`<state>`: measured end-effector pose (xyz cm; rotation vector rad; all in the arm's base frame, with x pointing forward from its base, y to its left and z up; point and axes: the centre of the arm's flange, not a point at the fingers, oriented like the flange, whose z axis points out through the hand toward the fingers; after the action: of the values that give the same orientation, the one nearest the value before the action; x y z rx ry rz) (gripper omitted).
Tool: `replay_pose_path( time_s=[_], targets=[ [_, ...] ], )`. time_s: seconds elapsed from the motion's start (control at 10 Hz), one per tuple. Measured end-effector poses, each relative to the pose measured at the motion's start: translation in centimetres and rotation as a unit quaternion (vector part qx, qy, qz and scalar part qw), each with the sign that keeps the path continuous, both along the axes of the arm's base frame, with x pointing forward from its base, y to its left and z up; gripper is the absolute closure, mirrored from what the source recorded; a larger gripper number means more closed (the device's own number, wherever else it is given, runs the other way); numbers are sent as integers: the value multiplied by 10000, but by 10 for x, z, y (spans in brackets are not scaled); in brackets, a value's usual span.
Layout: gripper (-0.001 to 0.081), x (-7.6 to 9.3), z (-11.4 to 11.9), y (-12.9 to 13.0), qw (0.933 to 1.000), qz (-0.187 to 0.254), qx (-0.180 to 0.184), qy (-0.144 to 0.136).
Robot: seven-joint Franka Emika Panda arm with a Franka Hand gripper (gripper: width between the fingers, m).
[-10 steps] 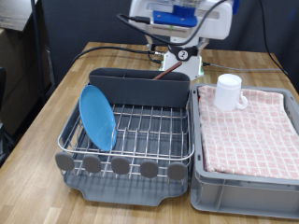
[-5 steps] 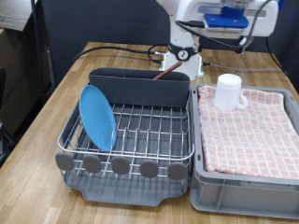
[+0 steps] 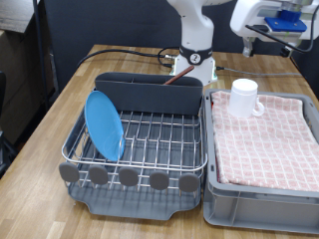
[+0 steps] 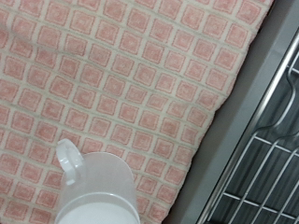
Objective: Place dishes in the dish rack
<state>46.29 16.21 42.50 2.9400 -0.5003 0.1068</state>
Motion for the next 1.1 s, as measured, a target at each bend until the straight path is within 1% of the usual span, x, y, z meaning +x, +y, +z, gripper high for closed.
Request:
replay_pose_path(
  time_s=[0.1, 0.3, 0.4, 0.6, 0.7, 0.8, 0.9, 1.1],
  targets=[
    [3, -9, 1, 0, 10000, 0, 25, -95],
    [3, -8, 1, -1, 10000, 27, -9, -24],
    [3, -7, 4, 0, 10000, 77, -5, -16],
    [3, -7, 9, 4, 9999, 83, 144, 34],
    [3, -9, 8, 9, 9997, 134, 172, 89],
    [3, -14, 6, 15, 9994, 252, 152, 203],
    [3, -20, 4, 23, 9982, 439, 53, 398],
    [3, -28, -6, 42, 9938, 860, -113, 700]
  ],
)
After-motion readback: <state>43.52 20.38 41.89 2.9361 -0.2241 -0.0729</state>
